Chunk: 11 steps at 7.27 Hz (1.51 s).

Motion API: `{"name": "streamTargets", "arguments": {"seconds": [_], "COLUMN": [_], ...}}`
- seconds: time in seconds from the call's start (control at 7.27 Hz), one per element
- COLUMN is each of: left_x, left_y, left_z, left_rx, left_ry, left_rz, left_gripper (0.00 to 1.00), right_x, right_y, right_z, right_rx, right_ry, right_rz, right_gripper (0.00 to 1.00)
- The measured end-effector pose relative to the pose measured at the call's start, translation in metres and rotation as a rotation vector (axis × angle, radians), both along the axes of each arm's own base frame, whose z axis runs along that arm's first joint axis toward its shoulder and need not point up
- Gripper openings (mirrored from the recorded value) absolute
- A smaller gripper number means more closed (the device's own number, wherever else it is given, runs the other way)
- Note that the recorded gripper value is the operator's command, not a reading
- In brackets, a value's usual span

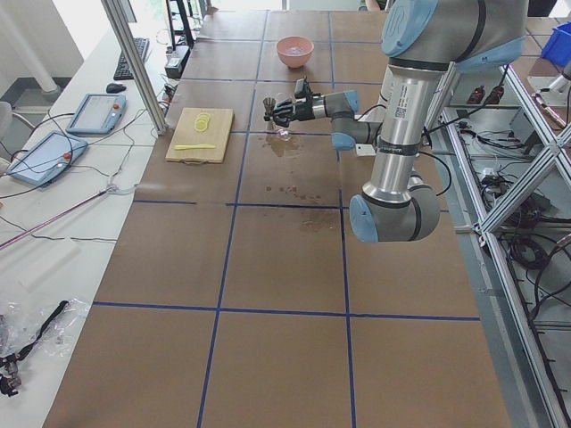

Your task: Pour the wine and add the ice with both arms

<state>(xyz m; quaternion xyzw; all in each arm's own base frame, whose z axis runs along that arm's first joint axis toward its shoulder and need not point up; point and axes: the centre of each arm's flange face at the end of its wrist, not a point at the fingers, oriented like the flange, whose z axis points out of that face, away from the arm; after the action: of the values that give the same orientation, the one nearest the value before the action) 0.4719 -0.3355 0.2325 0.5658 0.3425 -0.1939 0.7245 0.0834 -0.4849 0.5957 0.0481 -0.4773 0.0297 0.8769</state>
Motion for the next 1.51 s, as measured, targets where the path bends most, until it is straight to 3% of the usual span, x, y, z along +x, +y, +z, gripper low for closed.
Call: {"name": "streamTargets", "arguments": {"seconds": [0.83, 1.51], "left_x": [0.009, 0.027], "left_y": [0.006, 0.014], "left_z": [-0.013, -0.038], "left_rx": [0.104, 0.152], "left_ry": [-0.318, -0.536], "left_rz": [0.059, 0.107], "left_gripper": [0.00, 0.00], "right_x": [-0.060, -0.118], "right_y": [-0.001, 0.007], "right_z": [-0.085, -0.135], "right_rx": [-0.035, -0.048], "right_ry": [0.002, 0.068], "right_rz": [0.020, 0.048], "right_gripper": [1.00, 1.00]}}
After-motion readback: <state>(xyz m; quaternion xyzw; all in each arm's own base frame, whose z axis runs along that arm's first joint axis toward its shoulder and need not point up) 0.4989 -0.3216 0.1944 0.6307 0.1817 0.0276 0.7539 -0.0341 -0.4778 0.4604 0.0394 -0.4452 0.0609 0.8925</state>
